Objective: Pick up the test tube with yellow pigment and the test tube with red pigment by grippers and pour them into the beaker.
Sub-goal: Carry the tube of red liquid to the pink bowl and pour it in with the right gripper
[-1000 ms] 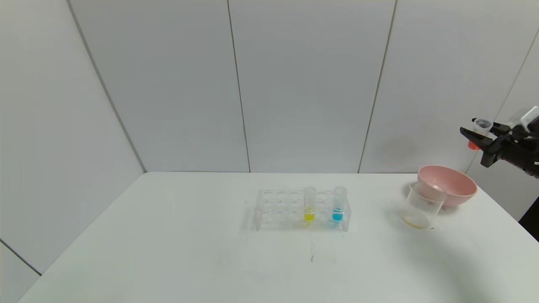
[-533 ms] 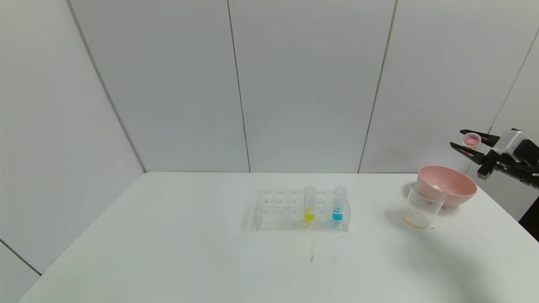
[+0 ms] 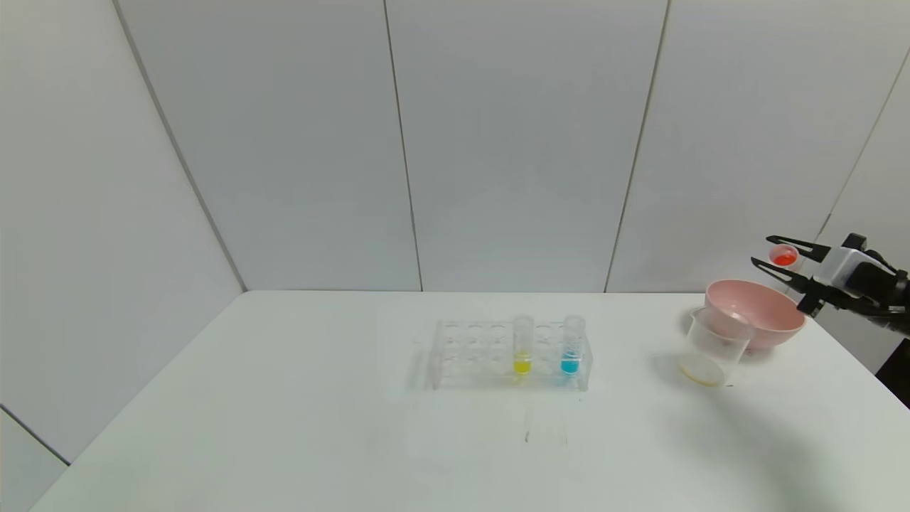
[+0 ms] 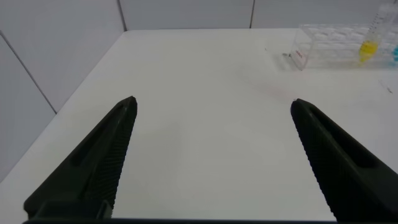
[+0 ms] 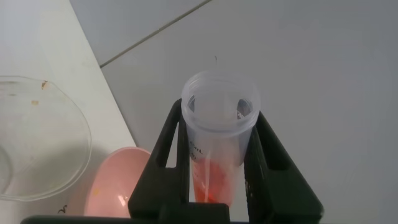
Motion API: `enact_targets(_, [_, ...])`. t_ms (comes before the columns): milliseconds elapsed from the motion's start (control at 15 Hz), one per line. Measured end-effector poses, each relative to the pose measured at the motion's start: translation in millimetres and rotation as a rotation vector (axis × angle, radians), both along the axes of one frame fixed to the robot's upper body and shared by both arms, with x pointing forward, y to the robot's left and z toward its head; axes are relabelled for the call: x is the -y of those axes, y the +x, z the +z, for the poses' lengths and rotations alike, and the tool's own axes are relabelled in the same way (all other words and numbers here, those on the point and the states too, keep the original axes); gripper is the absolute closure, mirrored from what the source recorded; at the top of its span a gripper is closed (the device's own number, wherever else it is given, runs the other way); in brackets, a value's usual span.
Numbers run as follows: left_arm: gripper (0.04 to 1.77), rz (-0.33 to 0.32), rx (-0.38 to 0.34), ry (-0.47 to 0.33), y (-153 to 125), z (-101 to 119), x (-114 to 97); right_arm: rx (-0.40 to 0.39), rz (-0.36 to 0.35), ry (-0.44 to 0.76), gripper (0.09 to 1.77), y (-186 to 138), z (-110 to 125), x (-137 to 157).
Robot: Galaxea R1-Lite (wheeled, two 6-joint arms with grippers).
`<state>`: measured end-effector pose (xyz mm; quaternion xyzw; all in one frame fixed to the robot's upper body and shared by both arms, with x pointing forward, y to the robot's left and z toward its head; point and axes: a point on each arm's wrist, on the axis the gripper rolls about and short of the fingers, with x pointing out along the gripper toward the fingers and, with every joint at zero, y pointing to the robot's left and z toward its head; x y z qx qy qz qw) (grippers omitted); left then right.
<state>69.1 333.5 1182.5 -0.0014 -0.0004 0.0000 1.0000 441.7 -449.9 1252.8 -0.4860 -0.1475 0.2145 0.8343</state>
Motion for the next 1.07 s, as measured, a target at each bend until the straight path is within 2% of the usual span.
enact_targets(267, [0.05,0.0,0.0,0.0,0.0,0.0,0.0,0.055,0.004,-0.099,1.3,2.2,-2.7,-2.9])
enact_targets(600, [0.05,0.0,0.0,0.0,0.0,0.0,0.0,0.071,-0.005,-0.163,1.3,-0.6,-9.7,-4.0])
enact_targets(1067, [0.05,0.0,0.0,0.0,0.0,0.0,0.0,0.135,-0.029,-0.281,1.3,-0.5,-10.2,-4.0])
